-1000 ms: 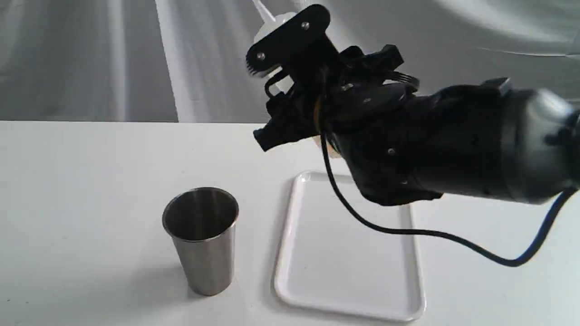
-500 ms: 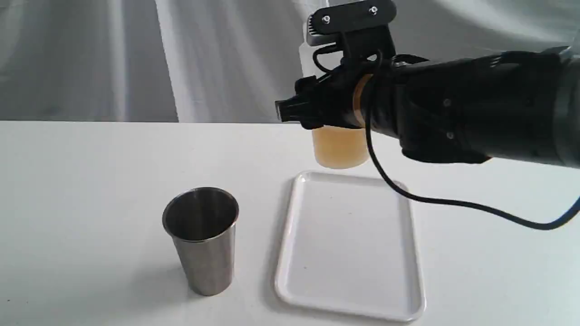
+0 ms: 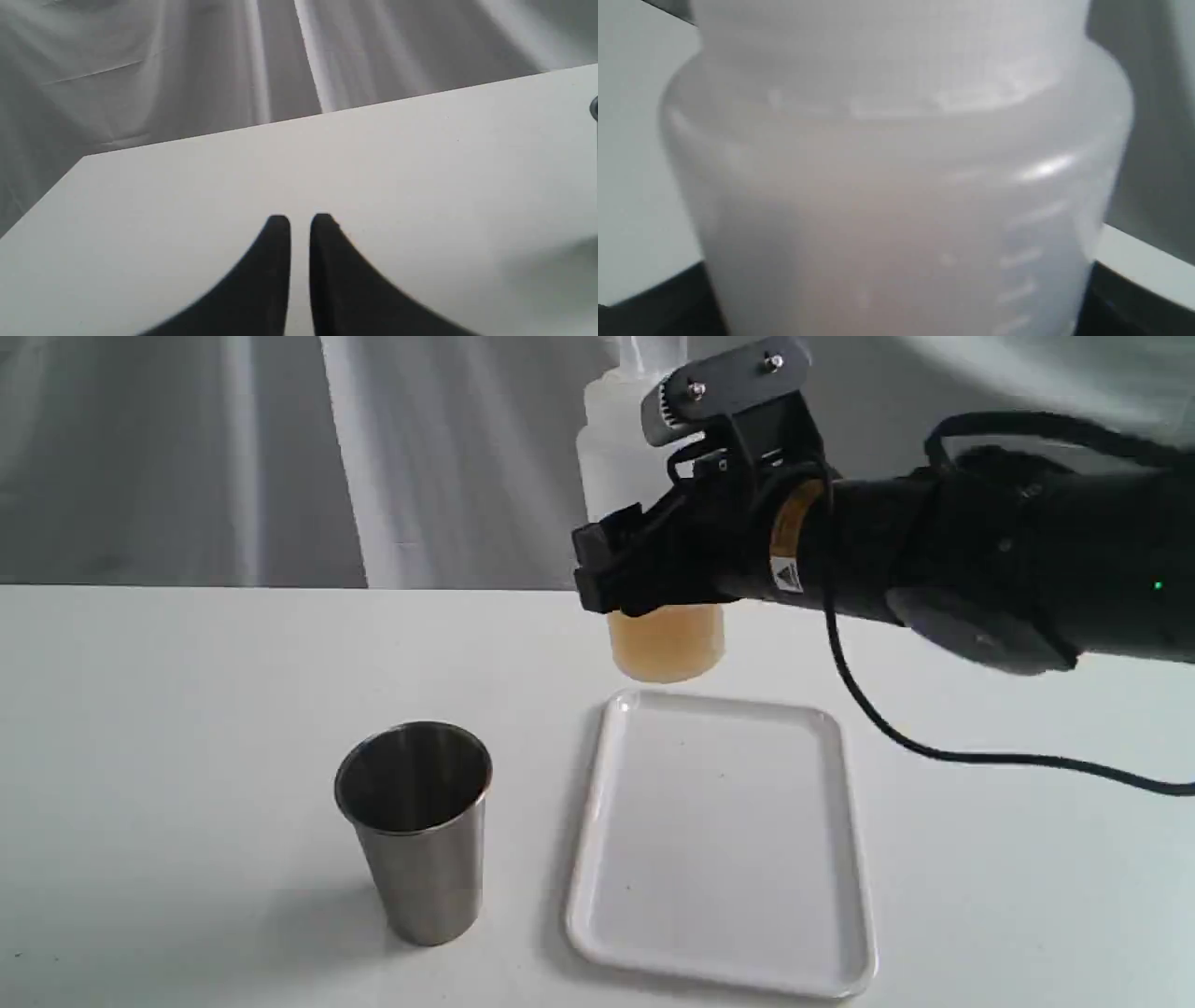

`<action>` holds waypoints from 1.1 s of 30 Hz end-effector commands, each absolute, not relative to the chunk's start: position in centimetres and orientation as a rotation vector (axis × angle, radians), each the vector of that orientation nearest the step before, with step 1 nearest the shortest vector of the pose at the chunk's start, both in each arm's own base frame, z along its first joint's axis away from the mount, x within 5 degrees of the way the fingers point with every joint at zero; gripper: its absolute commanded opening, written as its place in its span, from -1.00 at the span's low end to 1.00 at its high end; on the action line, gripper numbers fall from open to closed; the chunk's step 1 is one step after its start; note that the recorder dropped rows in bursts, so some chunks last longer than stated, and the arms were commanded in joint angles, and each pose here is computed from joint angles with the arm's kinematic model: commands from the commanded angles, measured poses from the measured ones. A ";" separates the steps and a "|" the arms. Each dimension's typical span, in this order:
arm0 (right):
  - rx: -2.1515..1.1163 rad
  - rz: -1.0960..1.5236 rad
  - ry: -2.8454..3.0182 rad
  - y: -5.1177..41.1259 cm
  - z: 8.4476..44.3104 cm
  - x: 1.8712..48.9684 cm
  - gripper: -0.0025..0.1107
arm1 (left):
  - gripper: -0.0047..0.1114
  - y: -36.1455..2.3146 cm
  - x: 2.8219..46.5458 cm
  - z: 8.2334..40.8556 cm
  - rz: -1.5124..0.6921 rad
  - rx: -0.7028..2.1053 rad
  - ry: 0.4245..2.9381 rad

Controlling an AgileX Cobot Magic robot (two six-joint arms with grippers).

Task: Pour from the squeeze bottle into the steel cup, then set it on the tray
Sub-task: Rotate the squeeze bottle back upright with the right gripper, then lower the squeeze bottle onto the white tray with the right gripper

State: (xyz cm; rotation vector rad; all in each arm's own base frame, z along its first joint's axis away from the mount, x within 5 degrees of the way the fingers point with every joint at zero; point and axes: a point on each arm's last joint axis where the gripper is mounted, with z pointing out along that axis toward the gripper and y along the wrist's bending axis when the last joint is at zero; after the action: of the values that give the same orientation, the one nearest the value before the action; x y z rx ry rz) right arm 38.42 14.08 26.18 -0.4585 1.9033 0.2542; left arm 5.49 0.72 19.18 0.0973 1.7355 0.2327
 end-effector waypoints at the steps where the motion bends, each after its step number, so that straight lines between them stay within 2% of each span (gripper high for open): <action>1: -0.518 0.274 1.747 14.0 25.9 37.5 -0.96 | -0.78 0.7 5.5 19.2 0.228 0.090 1.725; 12: -0.431 0.233 1.559 12.6 21.6 35.0 -0.96 | -0.78 0.7 5.5 19.2 0.229 0.091 1.725; 22: -0.322 0.223 1.521 11.9 18.0 34.7 -0.96 | -0.78 0.7 5.5 19.2 0.228 0.090 1.725; 33: -0.339 0.220 1.588 11.9 15.0 34.8 -0.96 | -0.78 0.7 5.5 19.2 0.230 0.092 1.725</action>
State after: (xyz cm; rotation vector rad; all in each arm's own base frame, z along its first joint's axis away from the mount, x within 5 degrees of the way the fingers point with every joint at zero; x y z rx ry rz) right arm 34.71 12.13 14.51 -0.3531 1.6393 0.2250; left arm 5.49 0.72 19.18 0.0973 1.7355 0.2327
